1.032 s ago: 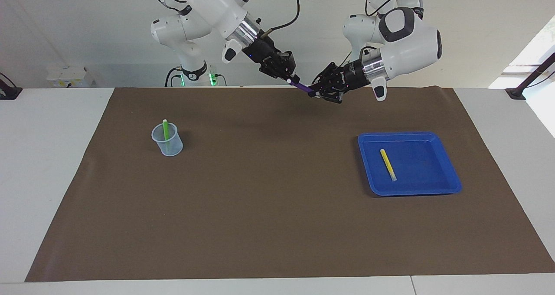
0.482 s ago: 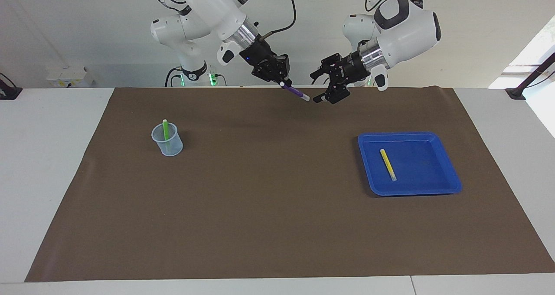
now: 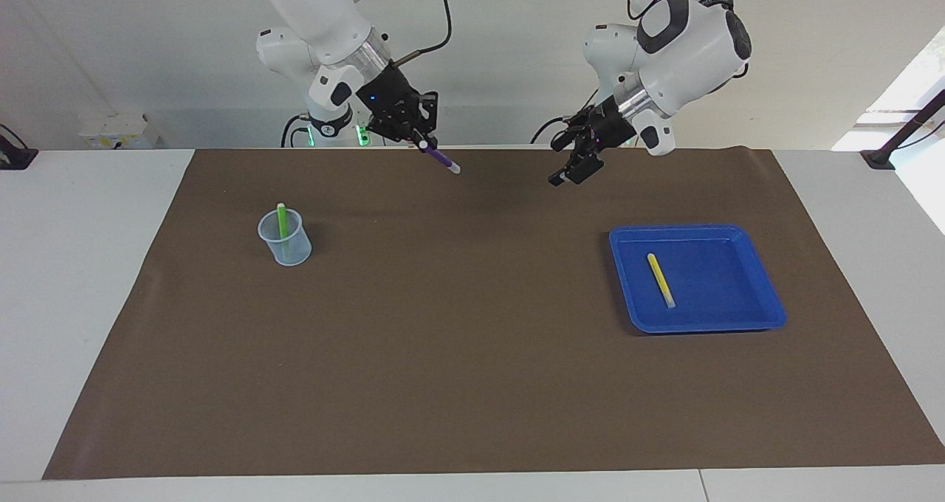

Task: Transfer and insert pens with both arms
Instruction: 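Carry the purple pen to the cup while the left gripper reaches the tray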

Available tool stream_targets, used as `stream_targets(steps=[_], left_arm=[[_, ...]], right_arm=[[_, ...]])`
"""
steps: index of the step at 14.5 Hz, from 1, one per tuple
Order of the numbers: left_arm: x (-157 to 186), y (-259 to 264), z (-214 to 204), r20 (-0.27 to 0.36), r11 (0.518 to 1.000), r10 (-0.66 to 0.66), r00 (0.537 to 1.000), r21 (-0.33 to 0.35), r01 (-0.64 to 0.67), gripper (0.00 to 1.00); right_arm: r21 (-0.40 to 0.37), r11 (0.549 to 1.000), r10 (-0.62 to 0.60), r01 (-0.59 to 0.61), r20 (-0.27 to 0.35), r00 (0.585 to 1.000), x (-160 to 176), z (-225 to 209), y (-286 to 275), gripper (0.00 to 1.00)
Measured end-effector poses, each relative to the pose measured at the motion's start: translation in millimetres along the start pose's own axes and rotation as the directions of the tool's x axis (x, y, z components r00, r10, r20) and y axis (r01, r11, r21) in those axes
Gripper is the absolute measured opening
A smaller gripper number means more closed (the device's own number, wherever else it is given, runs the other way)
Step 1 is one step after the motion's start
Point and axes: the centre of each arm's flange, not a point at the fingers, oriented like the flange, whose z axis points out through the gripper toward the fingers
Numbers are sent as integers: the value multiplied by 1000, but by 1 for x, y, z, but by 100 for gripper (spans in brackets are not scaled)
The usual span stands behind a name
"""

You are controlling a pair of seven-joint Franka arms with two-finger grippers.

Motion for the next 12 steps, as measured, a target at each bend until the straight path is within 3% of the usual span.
stream_targets(steps=[4,7,10,12], left_arm=[[35,-11,-6,-122,959,268,956,130,-252,100],[74,-18,-18,-132,893,432,892,201,-403,100],[114,-19,-14,-103,771,612,784,296,-563,100],[135,-16,-3,-83,660,722,686,377,-650,100]], right_arm=[[-131,982,-137,136,1,991,13,-32,68,18],[-280,917,-283,285,47,958,25,-38,133,18],[-383,819,-416,428,116,902,35,-27,193,18],[-385,795,-446,469,153,882,33,-19,214,18]])
